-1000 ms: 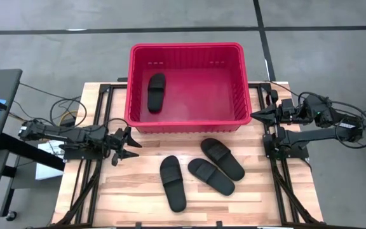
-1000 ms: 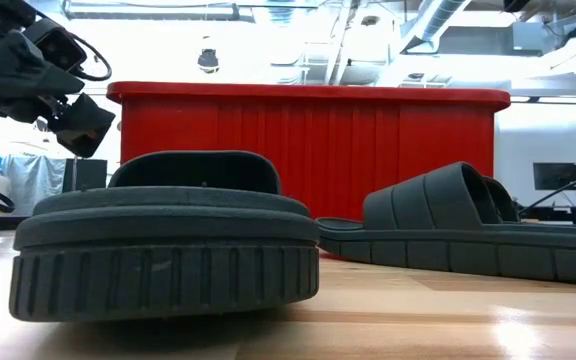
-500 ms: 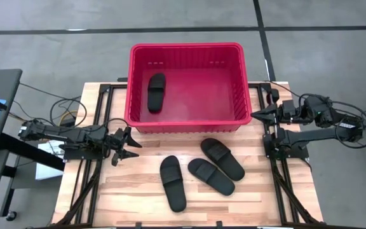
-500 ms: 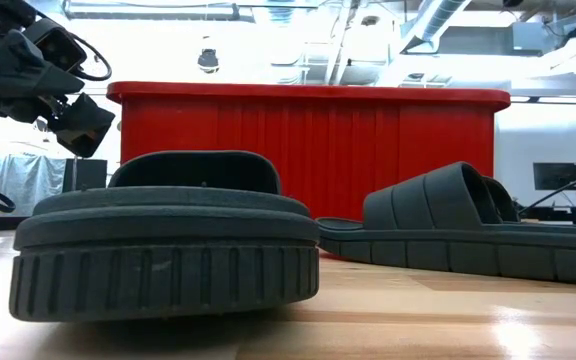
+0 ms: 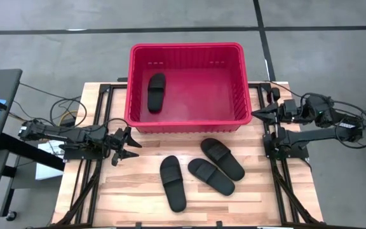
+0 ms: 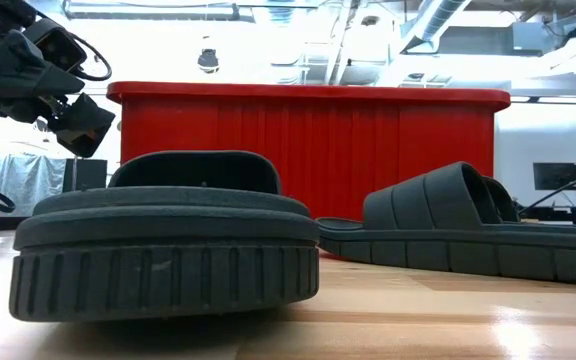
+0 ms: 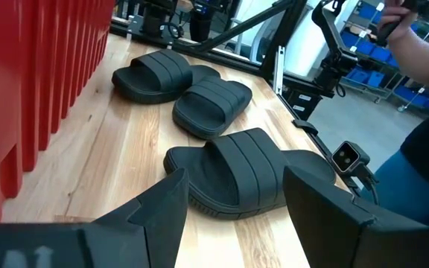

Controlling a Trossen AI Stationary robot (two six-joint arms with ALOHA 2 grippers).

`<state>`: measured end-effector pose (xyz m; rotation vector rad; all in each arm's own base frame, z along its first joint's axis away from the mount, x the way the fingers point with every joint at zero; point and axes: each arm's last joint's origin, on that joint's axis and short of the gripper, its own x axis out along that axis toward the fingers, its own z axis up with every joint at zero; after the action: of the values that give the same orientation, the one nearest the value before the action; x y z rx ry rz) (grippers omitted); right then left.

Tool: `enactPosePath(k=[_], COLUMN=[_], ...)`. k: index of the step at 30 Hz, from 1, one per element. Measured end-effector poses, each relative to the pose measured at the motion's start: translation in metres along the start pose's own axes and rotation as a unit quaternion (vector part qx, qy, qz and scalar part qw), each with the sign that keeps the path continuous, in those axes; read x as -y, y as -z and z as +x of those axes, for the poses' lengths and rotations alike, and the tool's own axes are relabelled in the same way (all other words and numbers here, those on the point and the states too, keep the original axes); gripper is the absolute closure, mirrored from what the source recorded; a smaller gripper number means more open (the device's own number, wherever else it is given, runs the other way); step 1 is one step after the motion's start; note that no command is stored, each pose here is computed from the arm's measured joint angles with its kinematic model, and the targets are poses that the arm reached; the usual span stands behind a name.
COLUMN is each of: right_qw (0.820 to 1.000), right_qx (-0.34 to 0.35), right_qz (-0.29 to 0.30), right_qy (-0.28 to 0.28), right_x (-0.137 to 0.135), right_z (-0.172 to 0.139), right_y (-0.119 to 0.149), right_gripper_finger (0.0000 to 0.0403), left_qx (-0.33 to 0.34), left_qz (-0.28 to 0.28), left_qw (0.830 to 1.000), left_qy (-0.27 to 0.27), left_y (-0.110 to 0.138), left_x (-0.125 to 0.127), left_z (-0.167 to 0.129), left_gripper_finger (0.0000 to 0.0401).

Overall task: Pick and place slides into bin
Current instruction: Put the black slide into the red bin

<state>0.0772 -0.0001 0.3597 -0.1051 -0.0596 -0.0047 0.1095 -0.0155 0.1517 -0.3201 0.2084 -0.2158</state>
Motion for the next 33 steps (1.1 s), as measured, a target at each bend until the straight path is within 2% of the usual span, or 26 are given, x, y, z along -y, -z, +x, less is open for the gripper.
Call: enactPosePath(k=[7, 10, 16, 23, 28, 33], right_qw=[0.991, 0.987, 0.996, 0.996, 0.985, 0.97], right_qx=[0.126, 0.144, 0.052, -0.044, -0.142, -0.217], right_qz=[0.046, 0.066, 0.078, 0.079, 0.099, 0.101], right_qy=[0.007, 0.003, -0.01, -0.012, -0.018, -0.041], right_x=[0.003, 0.003, 0.0, -0.002, -0.006, -0.017], right_z=[0.003, 0.012, 0.043, 0.085, 0.105, 0.113], right_y=[-0.025, -0.029, -0.01, 0.015, 0.04, 0.058], right_gripper_finger=[0.0403, 0.0403, 0.0403, 0.0403, 0.0403, 0.0403], left_qx=[0.0, 0.0, 0.0, 0.0, 0.0, 0.0], left_qz=[0.0, 0.0, 0.0, 0.0, 0.0, 0.0], left_qw=[1.0, 1.0, 1.0, 1.0, 1.0, 1.0], left_qy=[0.0, 0.0, 0.0, 0.0, 0.0, 0.0], left_y=[0.0, 0.0, 0.0, 0.0, 0.0, 0.0], left_x=[0.0, 0.0, 0.0, 0.0, 0.0, 0.0], left_z=[0.0, 0.0, 0.0, 0.0, 0.0, 0.0], left_gripper_finger=[0.0191, 0.0191, 0.0191, 0.0191, 0.0191, 0.0191])
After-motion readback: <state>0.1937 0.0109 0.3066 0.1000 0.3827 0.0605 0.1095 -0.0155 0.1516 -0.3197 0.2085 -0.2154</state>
